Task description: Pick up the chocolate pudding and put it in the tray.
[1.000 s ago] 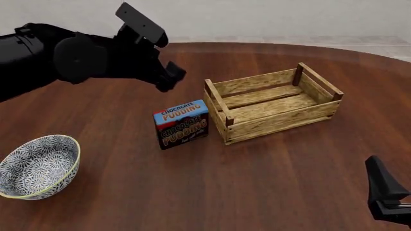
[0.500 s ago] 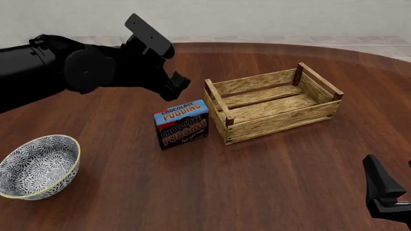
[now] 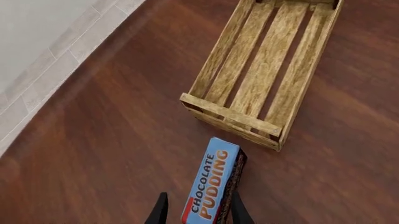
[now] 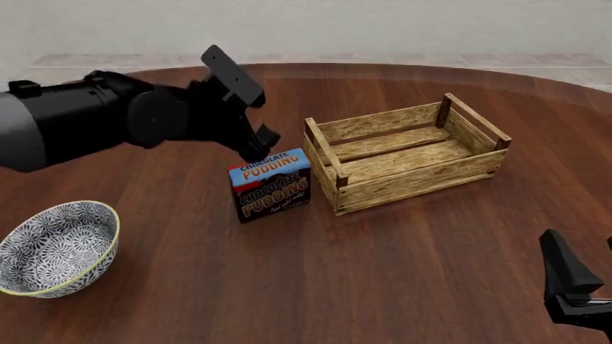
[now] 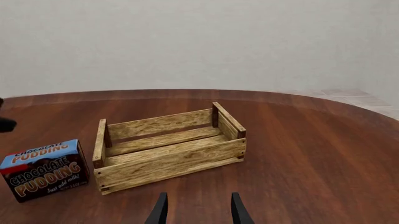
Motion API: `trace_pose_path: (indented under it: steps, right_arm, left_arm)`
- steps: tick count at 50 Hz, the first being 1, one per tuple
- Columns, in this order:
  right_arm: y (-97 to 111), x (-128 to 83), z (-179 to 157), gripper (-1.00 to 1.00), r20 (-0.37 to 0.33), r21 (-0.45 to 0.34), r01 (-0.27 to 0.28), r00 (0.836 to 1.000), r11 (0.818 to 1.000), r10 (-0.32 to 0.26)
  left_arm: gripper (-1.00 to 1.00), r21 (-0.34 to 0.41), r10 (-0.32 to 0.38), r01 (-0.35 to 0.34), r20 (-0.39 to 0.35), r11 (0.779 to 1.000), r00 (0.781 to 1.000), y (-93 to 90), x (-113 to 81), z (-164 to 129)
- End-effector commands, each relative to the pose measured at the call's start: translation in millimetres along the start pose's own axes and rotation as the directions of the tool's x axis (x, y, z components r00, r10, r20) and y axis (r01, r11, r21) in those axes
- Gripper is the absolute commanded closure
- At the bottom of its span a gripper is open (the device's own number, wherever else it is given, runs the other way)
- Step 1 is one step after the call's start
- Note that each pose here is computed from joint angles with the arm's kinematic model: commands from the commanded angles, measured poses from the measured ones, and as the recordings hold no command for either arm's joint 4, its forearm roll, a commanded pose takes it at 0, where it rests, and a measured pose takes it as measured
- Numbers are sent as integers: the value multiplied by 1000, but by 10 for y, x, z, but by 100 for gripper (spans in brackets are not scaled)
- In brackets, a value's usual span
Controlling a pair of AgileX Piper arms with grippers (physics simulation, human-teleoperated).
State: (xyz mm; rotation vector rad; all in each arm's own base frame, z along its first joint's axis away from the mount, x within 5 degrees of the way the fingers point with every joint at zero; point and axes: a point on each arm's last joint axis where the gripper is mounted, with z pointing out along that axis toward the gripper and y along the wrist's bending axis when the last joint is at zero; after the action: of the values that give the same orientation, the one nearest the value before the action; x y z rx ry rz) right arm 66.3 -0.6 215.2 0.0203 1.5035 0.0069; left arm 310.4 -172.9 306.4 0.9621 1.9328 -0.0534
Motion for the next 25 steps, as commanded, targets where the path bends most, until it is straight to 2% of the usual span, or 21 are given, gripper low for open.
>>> trace_pose_path:
  steps: [1, 12, 25]
  right_arm:
    - [1, 1, 6, -100, -1, -1, 2, 1000, 1000, -2]
    - [2, -8, 9, -100, 1, -3, 1, 1000, 1000, -1]
    - [4, -1, 9, -100, -1, -5, 4, 1000, 1000, -4]
  left_arm:
    - [-100, 10, 16, -16, -16, 1000, 1000, -44, 78, 85]
    - [-100, 22, 11, -11, -37, 1000, 999, -82, 137, 169]
    - [-100, 15, 2, -1, -75, 1000, 997, -13, 219, 309]
